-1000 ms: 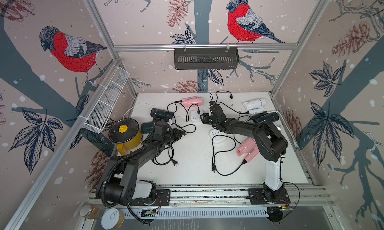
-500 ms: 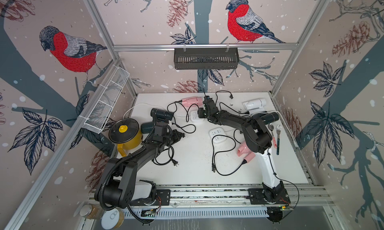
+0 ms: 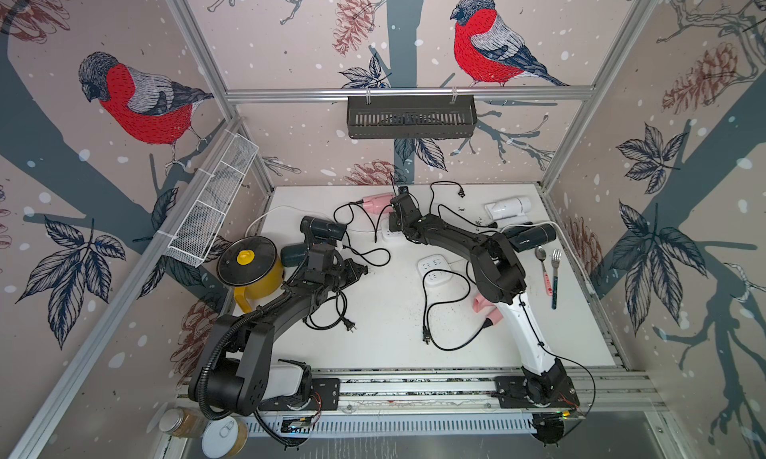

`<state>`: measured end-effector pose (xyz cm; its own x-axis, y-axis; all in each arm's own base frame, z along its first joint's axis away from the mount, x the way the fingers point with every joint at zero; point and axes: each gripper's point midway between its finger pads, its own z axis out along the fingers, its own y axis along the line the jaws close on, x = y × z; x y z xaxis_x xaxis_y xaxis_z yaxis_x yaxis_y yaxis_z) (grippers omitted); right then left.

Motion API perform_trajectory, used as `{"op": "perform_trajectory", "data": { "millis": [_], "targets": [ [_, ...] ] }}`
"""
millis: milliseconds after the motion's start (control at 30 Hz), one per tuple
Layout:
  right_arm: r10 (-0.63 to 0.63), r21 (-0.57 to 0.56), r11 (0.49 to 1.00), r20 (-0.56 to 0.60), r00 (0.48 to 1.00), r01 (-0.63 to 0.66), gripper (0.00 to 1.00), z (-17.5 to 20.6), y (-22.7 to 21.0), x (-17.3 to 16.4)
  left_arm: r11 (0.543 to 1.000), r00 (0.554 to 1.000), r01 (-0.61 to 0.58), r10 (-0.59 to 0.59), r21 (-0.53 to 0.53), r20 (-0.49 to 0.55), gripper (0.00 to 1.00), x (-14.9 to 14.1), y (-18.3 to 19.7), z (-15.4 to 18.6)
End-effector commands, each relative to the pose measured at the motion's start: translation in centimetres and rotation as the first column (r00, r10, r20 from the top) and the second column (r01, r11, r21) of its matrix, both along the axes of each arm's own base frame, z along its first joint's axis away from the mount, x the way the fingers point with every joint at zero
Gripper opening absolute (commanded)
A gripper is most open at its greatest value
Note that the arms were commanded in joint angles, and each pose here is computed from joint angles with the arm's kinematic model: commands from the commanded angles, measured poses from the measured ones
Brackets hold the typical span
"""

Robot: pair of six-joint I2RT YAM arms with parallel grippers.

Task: Charge the blow dryers
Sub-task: Move the socket to the center of the board.

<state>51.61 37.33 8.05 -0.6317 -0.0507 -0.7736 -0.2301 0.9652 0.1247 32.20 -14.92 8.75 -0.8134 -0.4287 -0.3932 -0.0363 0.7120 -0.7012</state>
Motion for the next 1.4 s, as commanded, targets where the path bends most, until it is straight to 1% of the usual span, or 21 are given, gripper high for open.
{"op": "perform_trajectory", "data": {
  "millis": [0,200,433,600,733,800,900,1000,1067,1167,1267,1367],
  "targets": [
    [-0.027,-0.047,0.998,0.025,0.999,0.028,0.14,0.8,-0.8,-1.2,1.000,1.000,0.004,-0.004,0.014,0.022,0.12,0.3,0.1,0.4],
    [-0.058,-0.077,0.995,0.034,0.998,0.061,0.13,1.2,-2.5,-4.4,0.999,1.000,0.004,-0.005,0.033,0.027,0.12,0.0,0.4,0.4],
    [-0.101,-0.093,0.991,-0.012,0.995,0.099,0.13,0.5,-3.2,-7.6,0.999,1.000,0.003,-0.004,0.045,0.029,0.12,0.0,0.5,0.3],
    [-0.104,-0.022,0.995,-0.075,0.992,0.102,0.12,-0.4,-2.2,-9.8,0.998,0.999,-0.002,0.000,0.068,0.033,0.12,-0.2,0.9,0.4],
    [-0.098,0.061,0.992,-0.125,0.987,0.106,0.13,-0.4,-1.3,-11.1,0.996,0.999,-0.003,-0.001,0.090,0.037,0.12,-0.7,1.2,0.6],
    [-0.084,0.113,0.988,-0.162,0.983,0.103,0.22,-0.4,-0.7,-11.8,0.995,0.999,0.003,-0.008,0.098,0.048,0.12,-0.8,1.3,0.8],
    [-0.026,0.220,0.973,-0.211,0.977,0.074,0.26,0.0,0.7,-13.0,0.994,0.998,0.011,-0.018,0.109,0.066,0.12,-1.0,1.3,1.1],
    [0.054,0.312,0.950,-0.200,0.978,0.011,0.30,1.5,1.8,-14.0,0.993,0.996,0.024,-0.034,0.119,0.087,0.12,-1.1,1.3,1.6],
    [0.109,0.348,0.936,-0.173,0.979,-0.043,0.35,2.7,1.9,-14.5,0.992,0.993,0.038,-0.051,0.121,0.105,0.12,-1.3,1.2,2.0],
    [0.124,0.339,0.938,-0.134,0.983,-0.072,0.43,3.9,0.4,-14.6,0.991,0.988,0.056,-0.072,0.119,0.136,0.12,-1.5,1.0,2.8],
    [0.142,0.312,0.945,-0.123,0.982,-0.097,0.49,3.8,-1.5,-14.6,0.991,0.982,0.077,-0.095,0.111,0.161,0.13,-1.7,0.5,3.2],
    [0.219,0.323,0.930,-0.094,0.971,-0.178,0.54,3.6,-2.7,-14.9,0.989,0.979,0.098,-0.115,0.109,0.169,0.13,-1.9,-0.3,3.3]
  ]
}}
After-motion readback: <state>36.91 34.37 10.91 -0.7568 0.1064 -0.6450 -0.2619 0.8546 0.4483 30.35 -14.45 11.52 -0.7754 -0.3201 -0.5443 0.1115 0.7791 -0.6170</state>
